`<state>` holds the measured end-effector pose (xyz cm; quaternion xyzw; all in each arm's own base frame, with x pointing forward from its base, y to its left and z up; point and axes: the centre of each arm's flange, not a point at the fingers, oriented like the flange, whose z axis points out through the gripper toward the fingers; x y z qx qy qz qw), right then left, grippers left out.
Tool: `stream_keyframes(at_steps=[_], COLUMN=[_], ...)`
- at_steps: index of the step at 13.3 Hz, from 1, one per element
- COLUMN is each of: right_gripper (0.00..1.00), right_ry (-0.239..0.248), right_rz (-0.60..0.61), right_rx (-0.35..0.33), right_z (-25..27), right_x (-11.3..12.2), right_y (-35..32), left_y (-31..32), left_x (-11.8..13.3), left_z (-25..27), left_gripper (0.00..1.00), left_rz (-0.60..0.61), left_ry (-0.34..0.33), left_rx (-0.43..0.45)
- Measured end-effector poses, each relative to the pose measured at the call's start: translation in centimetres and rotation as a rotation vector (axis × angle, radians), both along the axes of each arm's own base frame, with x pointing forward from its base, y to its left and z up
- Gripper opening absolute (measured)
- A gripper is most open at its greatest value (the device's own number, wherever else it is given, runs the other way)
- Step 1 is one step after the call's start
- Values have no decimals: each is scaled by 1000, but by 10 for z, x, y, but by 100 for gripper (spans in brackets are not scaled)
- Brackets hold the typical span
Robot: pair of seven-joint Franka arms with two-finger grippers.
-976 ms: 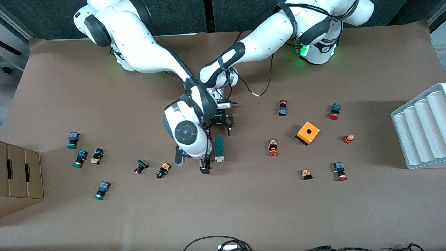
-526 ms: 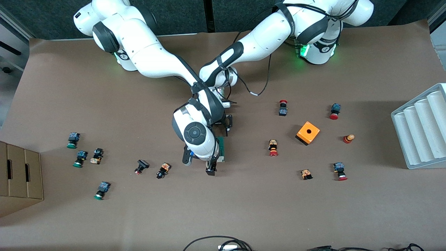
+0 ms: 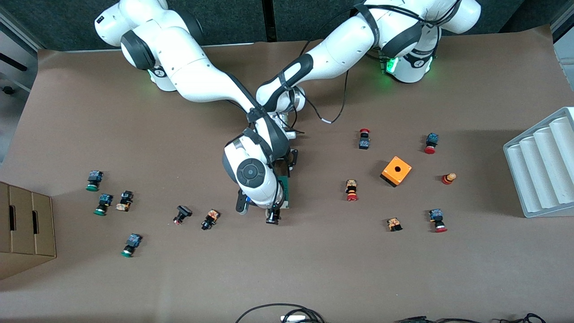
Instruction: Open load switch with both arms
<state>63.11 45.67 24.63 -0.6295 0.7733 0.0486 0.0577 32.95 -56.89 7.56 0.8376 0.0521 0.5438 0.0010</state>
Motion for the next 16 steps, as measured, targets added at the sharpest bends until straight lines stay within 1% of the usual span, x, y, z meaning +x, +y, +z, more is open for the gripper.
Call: stream_keyframes(at_steps=[1, 2, 6, 8, 10, 13, 16], right_gripper=[67, 63, 63, 63, 63, 63, 63], right_ry=[7, 14, 48, 81, 125, 175, 191], right_rz=[-7, -14, -47, -74, -91, -99, -103], right_rx=[11, 21, 41, 52, 60, 96, 114], right_z=[0, -1, -12, -22, -28, -21, -18], right_x=[0, -1, 2, 6, 10, 9, 8], right_y=[1, 1, -6, -15, -22, -17, -14], left_y=[0, 0, -2, -2, -2, -3, -3], left_x=[0, -1, -6, -6, -9, -13, -13], left_z=[-1, -1, -3, -4, -6, -7, -8], left_gripper=[55, 55, 55, 56, 56, 56, 56], left_rz=[-1, -1, -6, -2, 4, 13, 15], left_ry=[0, -2, -9, -17, -28, -43, -46], left_rx=[1, 3, 8, 13, 12, -5, -7])
